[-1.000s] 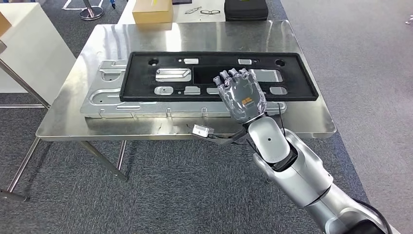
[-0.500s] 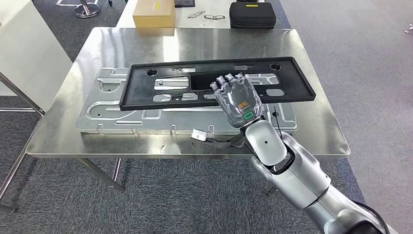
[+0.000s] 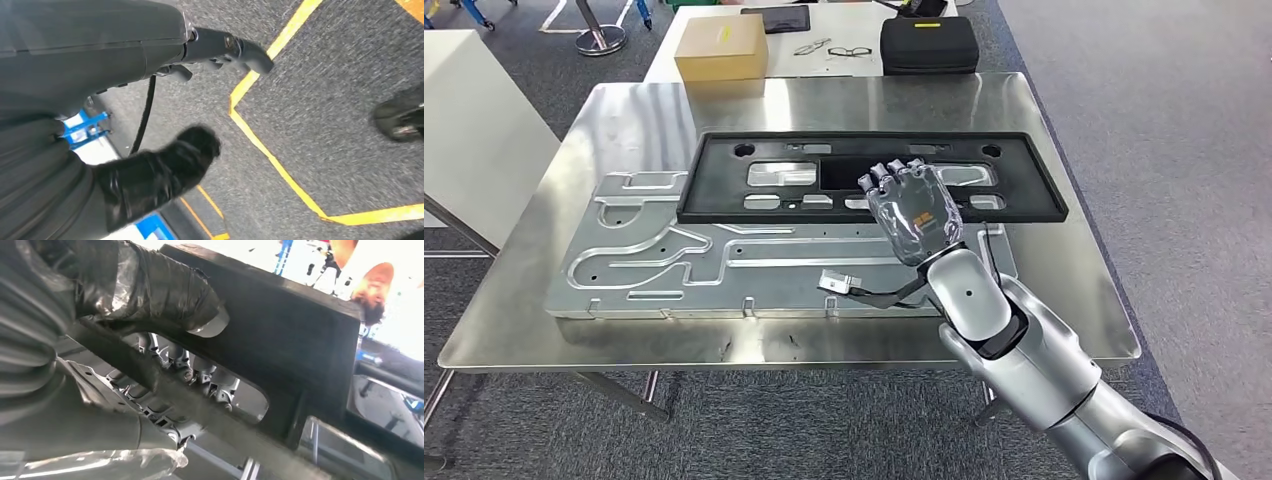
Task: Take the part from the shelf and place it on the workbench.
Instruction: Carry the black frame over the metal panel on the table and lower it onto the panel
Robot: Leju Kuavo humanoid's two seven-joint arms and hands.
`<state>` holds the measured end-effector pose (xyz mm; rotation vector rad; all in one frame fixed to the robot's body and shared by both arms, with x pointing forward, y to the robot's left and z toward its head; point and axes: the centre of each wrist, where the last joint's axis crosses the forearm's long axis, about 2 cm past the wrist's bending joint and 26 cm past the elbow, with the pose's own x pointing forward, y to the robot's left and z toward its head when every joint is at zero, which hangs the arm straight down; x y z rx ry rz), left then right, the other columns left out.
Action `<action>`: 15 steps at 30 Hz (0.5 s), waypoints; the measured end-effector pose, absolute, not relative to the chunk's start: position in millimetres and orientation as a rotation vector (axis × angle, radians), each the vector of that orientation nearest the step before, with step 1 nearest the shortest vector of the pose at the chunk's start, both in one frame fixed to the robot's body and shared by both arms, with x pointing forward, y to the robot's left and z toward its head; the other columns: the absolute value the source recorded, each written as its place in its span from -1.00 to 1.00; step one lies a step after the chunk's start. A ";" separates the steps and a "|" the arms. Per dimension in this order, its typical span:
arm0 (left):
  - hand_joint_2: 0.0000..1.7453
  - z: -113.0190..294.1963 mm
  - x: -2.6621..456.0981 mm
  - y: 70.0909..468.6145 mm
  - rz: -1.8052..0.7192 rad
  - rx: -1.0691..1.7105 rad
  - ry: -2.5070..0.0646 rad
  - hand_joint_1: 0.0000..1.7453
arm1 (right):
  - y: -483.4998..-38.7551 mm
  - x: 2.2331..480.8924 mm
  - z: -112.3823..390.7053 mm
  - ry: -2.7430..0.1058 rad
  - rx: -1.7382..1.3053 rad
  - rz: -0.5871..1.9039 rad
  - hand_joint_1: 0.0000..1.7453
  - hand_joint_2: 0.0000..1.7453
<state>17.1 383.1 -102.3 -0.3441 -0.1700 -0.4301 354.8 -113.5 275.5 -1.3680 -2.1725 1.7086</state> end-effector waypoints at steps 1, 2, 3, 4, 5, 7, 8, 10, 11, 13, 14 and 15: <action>1.00 -102.3 16.5 383.1 -0.430 -0.345 -0.168 -1.00 | -113.7 355.0 274.4 -2.165 -1.363 1.713 1.00 1.00; 1.00 -102.3 16.1 383.1 -0.430 -0.345 -0.167 -1.00 | -113.9 355.3 273.6 -2.158 -1.358 1.716 1.00 1.00; 1.00 -102.4 15.5 383.1 -0.430 -0.345 -0.166 -1.00 | -114.1 355.7 272.9 -2.153 -1.355 1.719 1.00 1.00; 1.00 -102.4 15.3 383.2 -0.430 -0.345 -0.165 -1.00 | -114.1 356.0 272.4 -2.147 -1.352 1.721 1.00 1.00; 1.00 -102.3 15.5 383.5 -0.430 -0.345 -0.165 -1.00 | -114.2 356.4 272.2 -2.144 -1.352 1.722 1.00 1.00; 1.00 -102.1 16.4 384.0 -0.430 -0.343 -0.166 -1.00 | -114.2 357.0 272.0 -2.139 -1.351 1.724 1.00 1.00; 1.00 -102.1 17.2 384.2 -0.431 -0.343 -0.168 -1.00 | -114.3 357.2 272.3 -2.139 -1.351 1.723 1.00 1.00; 1.00 -102.0 17.3 384.3 -0.431 -0.342 -0.168 -1.00 | -114.4 357.7 273.1 -2.140 -1.354 1.721 1.00 1.00; 1.00 -102.0 17.3 384.5 -0.431 -0.342 -0.168 -1.00 | -114.5 358.0 273.6 -2.141 -1.356 1.721 1.00 1.00; 1.00 -101.9 17.6 384.9 -0.431 -0.341 -0.168 -1.00 | -114.6 358.3 273.7 -2.139 -1.357 1.721 1.00 1.00; 1.00 -101.9 17.8 384.9 -0.431 -0.341 -0.168 -1.00 | -114.7 358.2 273.0 -2.137 -1.355 1.723 1.00 1.00; 1.00 -101.9 18.0 384.9 -0.431 -0.341 -0.169 -1.00 | -114.9 358.3 272.0 -2.131 -1.353 1.726 1.00 1.00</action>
